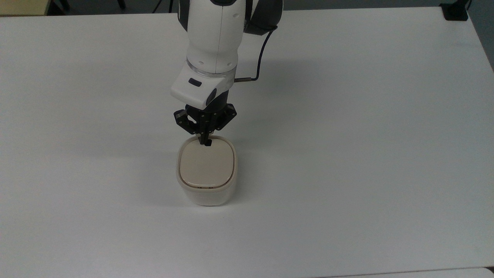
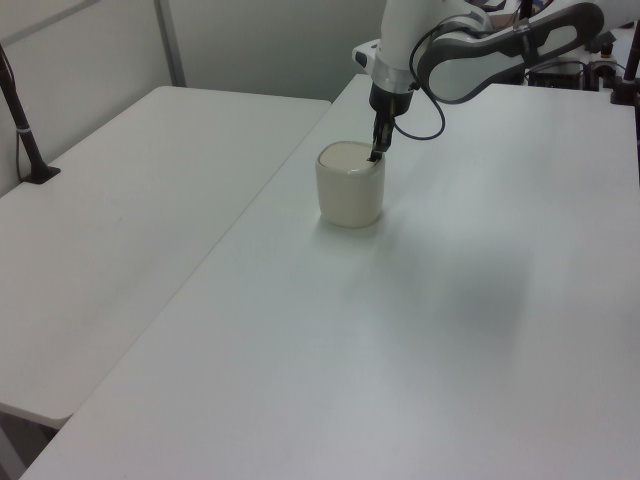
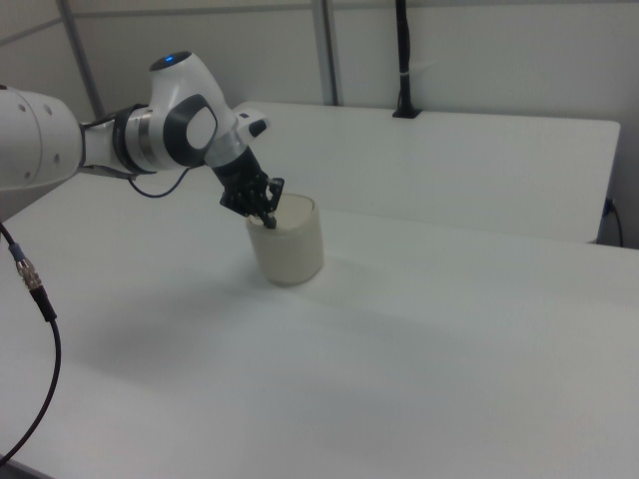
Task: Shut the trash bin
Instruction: 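Press the gripper fingertips on the closed lid to seat it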
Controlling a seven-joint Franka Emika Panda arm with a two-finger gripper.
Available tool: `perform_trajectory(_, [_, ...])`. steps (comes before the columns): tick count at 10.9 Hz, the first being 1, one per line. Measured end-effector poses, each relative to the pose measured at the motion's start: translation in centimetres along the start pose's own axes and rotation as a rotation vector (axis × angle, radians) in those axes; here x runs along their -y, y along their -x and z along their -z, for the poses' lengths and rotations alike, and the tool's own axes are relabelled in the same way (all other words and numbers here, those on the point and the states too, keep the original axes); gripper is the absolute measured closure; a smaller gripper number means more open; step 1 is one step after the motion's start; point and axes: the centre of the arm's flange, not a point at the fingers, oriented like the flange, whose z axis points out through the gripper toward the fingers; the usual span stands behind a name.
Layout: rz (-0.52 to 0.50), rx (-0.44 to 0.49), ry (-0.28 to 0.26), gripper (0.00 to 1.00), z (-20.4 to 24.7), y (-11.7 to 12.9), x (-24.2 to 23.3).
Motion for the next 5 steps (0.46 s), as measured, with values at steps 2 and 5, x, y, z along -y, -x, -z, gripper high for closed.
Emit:
perform_trajectory(2, [0.001, -0.001, 0.002, 0.97, -0.01, -0.11, -0.01])
perform_trajectory(5, [0.000, -0.001, 0.002, 0.97, -0.01, -0.11, 0.00])
